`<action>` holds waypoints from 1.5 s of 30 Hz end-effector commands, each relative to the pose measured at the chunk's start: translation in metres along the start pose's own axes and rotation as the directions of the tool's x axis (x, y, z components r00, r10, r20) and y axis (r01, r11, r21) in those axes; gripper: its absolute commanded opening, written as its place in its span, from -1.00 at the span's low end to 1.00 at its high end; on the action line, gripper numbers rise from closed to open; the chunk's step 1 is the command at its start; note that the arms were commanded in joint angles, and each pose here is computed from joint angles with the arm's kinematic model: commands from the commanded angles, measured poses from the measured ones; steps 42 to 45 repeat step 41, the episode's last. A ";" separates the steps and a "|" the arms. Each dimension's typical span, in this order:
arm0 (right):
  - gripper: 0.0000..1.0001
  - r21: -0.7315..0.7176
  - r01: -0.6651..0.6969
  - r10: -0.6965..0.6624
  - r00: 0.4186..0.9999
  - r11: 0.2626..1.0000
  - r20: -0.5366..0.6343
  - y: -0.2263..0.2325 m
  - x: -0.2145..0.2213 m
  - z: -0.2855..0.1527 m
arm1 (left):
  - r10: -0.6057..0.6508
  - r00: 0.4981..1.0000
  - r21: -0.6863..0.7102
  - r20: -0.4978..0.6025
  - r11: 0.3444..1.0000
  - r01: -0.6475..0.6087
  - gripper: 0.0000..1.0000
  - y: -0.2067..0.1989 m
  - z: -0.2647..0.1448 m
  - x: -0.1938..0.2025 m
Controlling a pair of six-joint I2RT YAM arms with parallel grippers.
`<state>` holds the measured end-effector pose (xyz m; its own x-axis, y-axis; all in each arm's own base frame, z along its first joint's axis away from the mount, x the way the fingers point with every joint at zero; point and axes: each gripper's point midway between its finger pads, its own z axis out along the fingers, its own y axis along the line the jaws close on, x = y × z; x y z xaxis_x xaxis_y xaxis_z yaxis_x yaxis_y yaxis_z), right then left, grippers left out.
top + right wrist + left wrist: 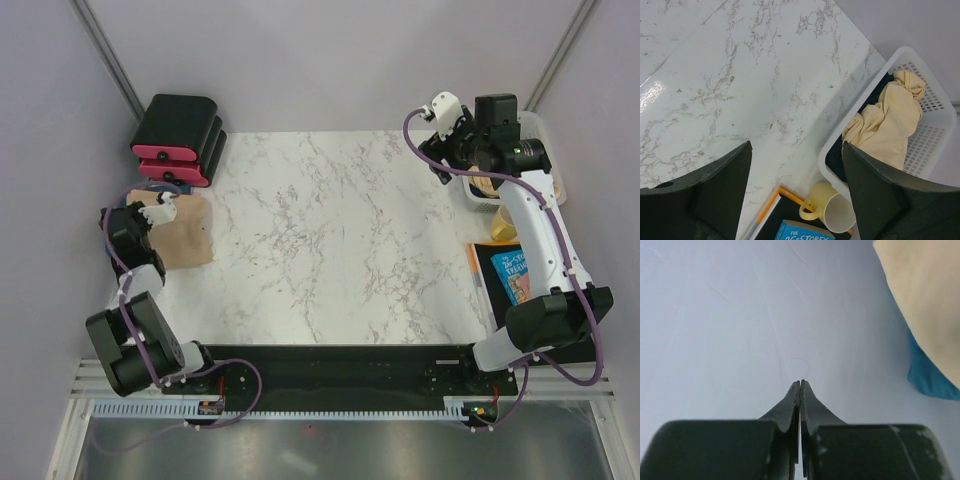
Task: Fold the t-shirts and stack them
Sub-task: Put the neatly folded tshirt into the corner of the board with the left arm
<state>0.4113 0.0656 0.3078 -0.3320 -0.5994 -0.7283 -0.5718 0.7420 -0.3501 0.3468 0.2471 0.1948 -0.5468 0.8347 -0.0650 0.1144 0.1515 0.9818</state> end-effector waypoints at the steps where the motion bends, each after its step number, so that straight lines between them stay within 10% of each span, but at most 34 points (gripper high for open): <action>1: 0.62 0.027 0.015 -0.016 0.999 1.000 0.048 -0.004 -0.016 -0.016 | -0.135 0.981 0.189 0.141 0.976 0.107 -0.96 -0.020 -0.020 -0.037; 7: 0.64 -0.008 0.015 -0.014 1.000 1.000 0.028 0.005 -0.009 -0.016 | -0.522 0.820 0.553 0.233 0.765 0.331 -0.91 -0.004 -0.078 -0.116; 9: 0.70 -0.050 0.026 -0.025 1.000 0.998 0.018 0.016 -0.005 -0.016 | -0.651 0.727 0.692 0.220 0.629 0.353 0.02 0.015 -0.110 -0.152; 10: 0.73 -0.095 0.024 -0.025 1.000 0.995 -0.008 0.028 0.003 -0.016 | -0.729 0.668 0.748 0.152 0.526 0.403 0.98 0.018 -0.123 -0.165; 14: 0.96 -0.111 -0.017 0.009 0.997 0.994 -0.073 0.045 0.012 -0.015 | -0.868 0.496 0.877 0.036 0.265 0.400 0.99 0.053 -0.167 -0.216; 21: 0.96 0.058 -0.112 0.114 0.993 0.992 -0.038 0.025 0.002 -0.036 | -0.937 0.348 0.960 0.028 0.122 0.252 0.99 0.110 -0.217 -0.259; 28: 0.96 0.116 -0.114 0.117 0.993 0.987 -0.023 0.016 0.002 -0.046 | -0.931 0.363 0.977 -0.039 0.041 0.210 0.99 0.105 -0.220 -0.268; 45: 0.96 0.133 -0.105 0.107 0.994 0.986 -0.012 0.011 -0.002 -0.046 | -0.929 0.370 0.973 0.001 0.086 0.213 0.99 0.115 -0.214 -0.274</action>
